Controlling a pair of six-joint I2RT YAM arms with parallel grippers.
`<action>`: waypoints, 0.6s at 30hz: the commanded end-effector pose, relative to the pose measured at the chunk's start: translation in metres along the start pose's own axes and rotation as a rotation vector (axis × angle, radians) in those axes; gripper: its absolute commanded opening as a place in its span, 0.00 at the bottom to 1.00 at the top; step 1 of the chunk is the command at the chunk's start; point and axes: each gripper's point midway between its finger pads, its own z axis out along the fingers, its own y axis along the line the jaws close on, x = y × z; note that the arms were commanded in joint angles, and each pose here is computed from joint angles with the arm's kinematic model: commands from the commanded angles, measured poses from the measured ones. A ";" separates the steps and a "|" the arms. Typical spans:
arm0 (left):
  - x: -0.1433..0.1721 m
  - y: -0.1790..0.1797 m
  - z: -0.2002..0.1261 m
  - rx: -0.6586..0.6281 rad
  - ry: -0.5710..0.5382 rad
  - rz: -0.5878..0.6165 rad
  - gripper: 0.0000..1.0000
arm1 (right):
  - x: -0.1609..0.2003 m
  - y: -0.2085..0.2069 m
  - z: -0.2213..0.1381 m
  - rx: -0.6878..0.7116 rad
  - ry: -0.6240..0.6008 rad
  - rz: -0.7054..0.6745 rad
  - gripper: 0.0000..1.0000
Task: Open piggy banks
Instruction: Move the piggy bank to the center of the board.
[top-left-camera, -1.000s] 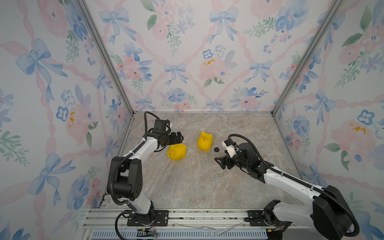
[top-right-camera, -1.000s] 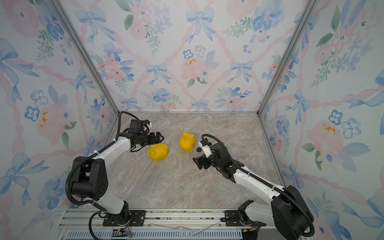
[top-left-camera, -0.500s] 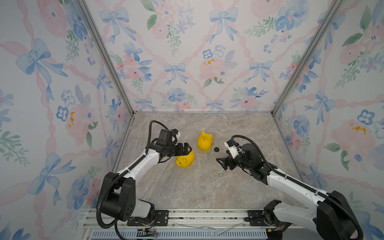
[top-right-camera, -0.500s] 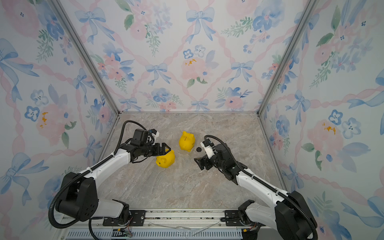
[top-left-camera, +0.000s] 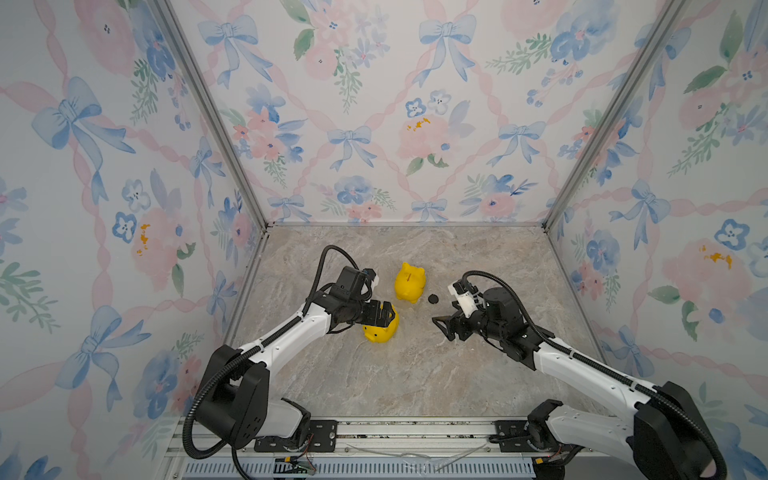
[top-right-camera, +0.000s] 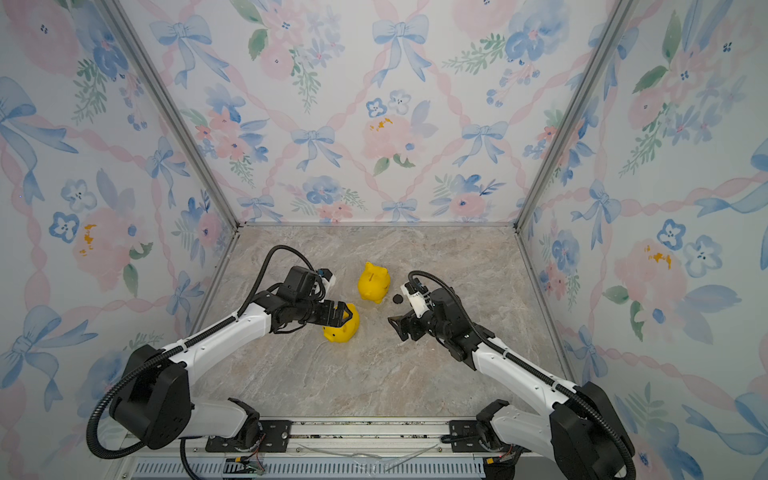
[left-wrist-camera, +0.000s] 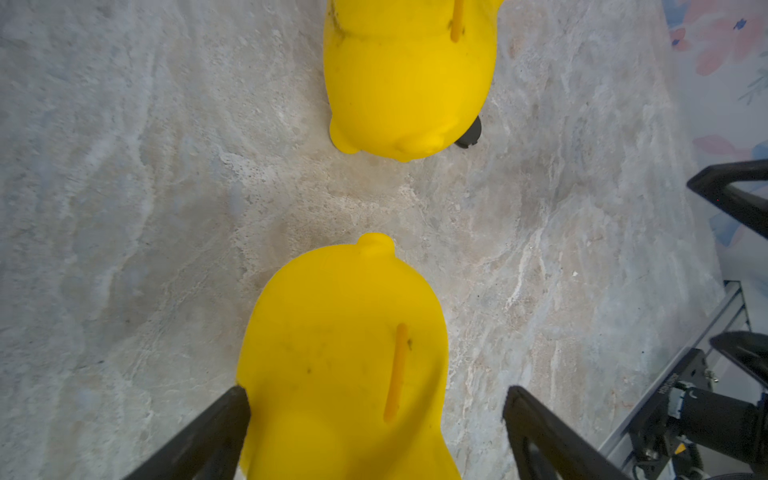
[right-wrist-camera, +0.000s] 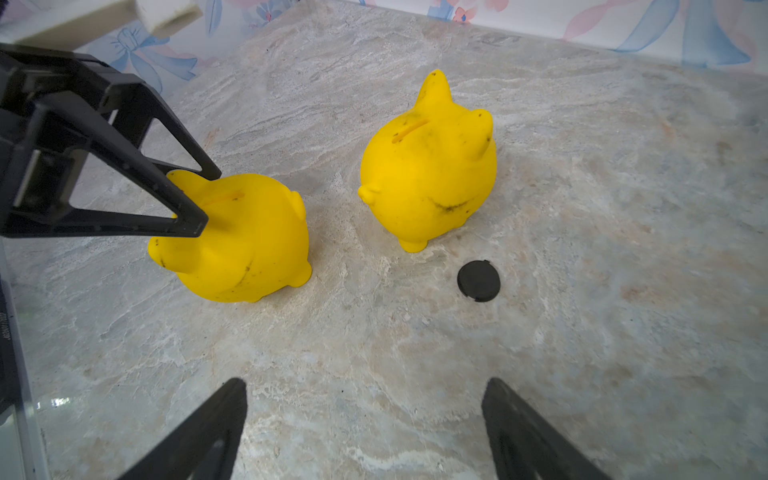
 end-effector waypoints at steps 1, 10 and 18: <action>-0.004 0.003 -0.003 -0.106 0.010 0.104 0.98 | 0.000 0.003 0.004 -0.014 -0.002 -0.015 0.91; 0.001 0.008 -0.001 -0.239 0.060 0.197 0.98 | 0.003 0.002 0.010 -0.021 0.015 -0.011 0.91; 0.008 0.003 -0.004 -0.257 0.079 0.225 0.98 | 0.005 0.002 0.015 -0.026 0.024 -0.003 0.91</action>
